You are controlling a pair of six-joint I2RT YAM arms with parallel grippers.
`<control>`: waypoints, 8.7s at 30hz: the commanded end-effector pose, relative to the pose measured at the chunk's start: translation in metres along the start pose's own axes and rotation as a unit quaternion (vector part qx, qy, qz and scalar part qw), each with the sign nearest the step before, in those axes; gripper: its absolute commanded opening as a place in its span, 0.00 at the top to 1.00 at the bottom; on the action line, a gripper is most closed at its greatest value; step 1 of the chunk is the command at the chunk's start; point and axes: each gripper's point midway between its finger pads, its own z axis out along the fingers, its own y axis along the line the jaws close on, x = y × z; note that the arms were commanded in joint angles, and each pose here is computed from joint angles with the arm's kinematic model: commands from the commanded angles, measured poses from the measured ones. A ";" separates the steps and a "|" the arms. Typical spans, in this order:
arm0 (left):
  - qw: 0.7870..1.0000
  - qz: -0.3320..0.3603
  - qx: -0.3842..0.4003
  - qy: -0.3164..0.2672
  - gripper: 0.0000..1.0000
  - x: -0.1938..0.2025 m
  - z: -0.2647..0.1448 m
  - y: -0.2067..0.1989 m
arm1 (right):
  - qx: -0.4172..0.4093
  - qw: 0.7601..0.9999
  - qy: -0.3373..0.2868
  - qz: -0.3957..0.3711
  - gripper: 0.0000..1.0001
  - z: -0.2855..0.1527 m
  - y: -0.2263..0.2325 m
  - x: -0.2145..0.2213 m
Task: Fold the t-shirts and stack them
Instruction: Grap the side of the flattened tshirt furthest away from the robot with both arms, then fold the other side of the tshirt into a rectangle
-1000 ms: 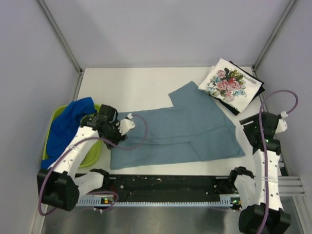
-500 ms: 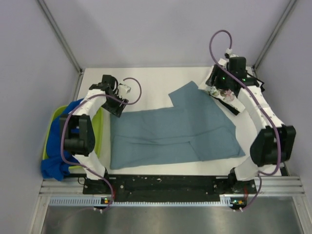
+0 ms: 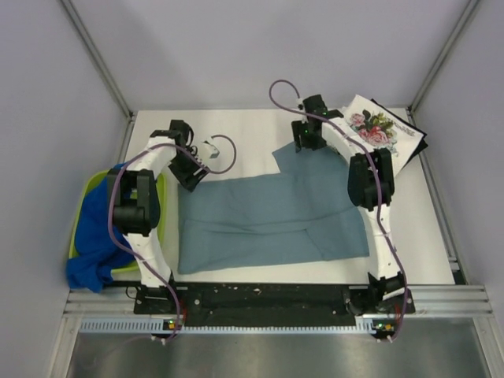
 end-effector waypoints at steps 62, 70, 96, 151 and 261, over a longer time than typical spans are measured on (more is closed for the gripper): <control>0.976 0.128 0.172 -0.044 1.00 0.108 -0.040 -0.176 | 0.026 0.985 0.001 0.169 0.47 -0.208 -0.017 0.237; 0.976 0.130 0.164 -0.054 1.00 0.101 -0.041 -0.174 | 0.065 0.985 -0.050 0.150 0.30 -0.202 -0.030 0.178; 0.981 0.034 -0.097 -0.162 1.00 -0.015 -0.089 -0.033 | 0.102 0.978 -0.146 0.111 1.00 -0.203 -0.079 0.052; 0.893 0.240 0.245 -0.290 0.50 -0.164 -0.081 -0.298 | 0.150 0.888 0.006 0.435 0.67 -0.184 -0.089 0.298; 0.865 0.258 0.373 -0.214 1.00 -0.216 -0.060 -0.454 | 0.150 0.815 -0.082 0.554 1.00 -0.239 -0.088 0.308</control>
